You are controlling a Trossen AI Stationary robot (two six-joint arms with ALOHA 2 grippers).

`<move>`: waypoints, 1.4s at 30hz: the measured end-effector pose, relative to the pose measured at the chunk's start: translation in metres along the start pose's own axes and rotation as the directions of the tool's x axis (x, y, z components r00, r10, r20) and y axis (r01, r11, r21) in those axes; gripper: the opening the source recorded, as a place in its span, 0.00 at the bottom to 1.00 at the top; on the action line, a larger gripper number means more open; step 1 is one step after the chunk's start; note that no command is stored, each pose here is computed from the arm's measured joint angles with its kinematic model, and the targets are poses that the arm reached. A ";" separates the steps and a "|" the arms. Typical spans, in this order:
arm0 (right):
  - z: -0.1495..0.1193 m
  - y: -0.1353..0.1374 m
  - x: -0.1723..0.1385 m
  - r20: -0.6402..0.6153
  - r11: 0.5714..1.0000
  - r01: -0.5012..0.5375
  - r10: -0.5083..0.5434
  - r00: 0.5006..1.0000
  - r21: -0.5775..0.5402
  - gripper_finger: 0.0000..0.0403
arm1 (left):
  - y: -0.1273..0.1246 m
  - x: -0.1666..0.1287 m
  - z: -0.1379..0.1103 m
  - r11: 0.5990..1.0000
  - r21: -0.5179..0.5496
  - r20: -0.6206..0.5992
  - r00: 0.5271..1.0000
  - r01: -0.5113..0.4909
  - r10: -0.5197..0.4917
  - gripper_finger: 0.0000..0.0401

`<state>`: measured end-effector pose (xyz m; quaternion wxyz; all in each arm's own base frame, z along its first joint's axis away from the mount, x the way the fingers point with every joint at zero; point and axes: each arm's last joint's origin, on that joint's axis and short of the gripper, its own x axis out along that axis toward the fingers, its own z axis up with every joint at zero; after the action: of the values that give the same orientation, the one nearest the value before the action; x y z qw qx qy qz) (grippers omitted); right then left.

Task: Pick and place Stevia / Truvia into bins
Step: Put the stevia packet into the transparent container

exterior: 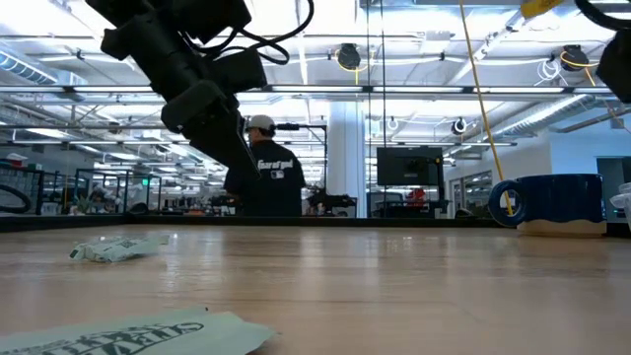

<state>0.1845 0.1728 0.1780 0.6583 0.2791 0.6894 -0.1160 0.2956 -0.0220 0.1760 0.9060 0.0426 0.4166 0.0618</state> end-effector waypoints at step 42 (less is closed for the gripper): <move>0.005 0.002 -0.007 -0.006 0.996 -0.068 0.068 0.998 -0.059 0.20 | 0.002 0.000 -0.003 1.000 -0.001 -0.036 0.999 -0.012 0.012 0.33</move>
<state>0.1899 0.1699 0.1842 0.6687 0.2832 0.6837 -0.0725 0.2930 -0.0197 0.1738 0.8980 0.0432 0.4326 0.0682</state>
